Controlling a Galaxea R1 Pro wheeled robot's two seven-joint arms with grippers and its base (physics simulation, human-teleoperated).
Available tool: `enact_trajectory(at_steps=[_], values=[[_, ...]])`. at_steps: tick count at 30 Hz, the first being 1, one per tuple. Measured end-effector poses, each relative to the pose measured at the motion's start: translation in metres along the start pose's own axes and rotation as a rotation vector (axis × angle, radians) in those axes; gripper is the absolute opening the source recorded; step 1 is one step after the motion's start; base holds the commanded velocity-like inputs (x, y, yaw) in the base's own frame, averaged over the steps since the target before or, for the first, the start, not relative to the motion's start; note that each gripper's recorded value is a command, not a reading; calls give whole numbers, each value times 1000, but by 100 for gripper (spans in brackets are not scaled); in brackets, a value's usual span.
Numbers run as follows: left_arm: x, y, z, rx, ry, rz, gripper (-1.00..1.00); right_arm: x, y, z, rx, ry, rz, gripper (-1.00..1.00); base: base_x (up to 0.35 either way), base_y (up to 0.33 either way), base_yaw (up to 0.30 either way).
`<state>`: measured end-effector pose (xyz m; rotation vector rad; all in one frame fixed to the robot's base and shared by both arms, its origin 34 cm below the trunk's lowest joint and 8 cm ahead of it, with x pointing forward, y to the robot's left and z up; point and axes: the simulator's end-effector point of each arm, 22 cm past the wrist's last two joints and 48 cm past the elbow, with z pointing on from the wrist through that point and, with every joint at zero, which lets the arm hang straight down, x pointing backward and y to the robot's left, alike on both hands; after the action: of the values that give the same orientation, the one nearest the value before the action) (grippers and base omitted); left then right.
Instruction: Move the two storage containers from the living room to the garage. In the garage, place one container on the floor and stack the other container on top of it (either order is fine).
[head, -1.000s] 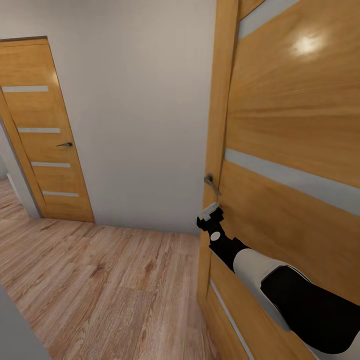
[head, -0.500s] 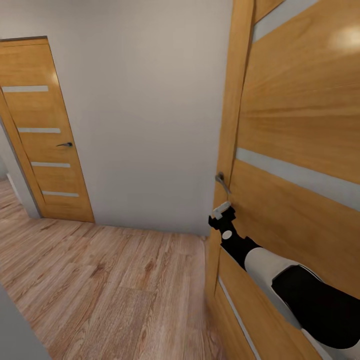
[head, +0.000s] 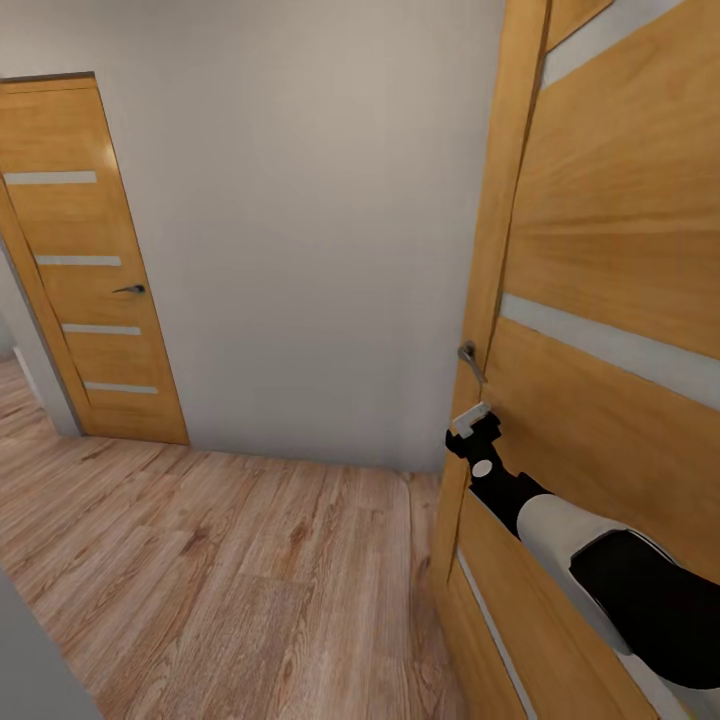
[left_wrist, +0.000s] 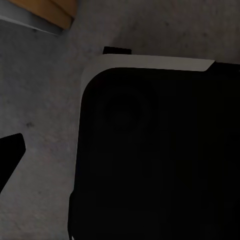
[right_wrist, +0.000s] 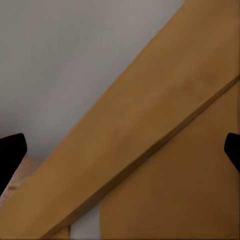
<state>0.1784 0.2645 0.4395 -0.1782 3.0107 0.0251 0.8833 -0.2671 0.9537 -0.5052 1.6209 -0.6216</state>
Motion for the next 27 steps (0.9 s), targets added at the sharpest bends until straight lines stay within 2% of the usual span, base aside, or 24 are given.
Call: enact_trajectory(at_steps=[2,3,5,27], values=[[0,0,0,0,0,0,100,7,-10,1,13,5,-9,100,0,0,0],[0,0,0,0,0,0,100,10,-15,2,24,14,6,100,0,0,0],[0,0,0,0,0,0,100,13,-20,2,29,17,6,100,0,0,0],[0,0,0,0,0,0,100,21,-28,3,31,19,-28,100,0,0,0]])
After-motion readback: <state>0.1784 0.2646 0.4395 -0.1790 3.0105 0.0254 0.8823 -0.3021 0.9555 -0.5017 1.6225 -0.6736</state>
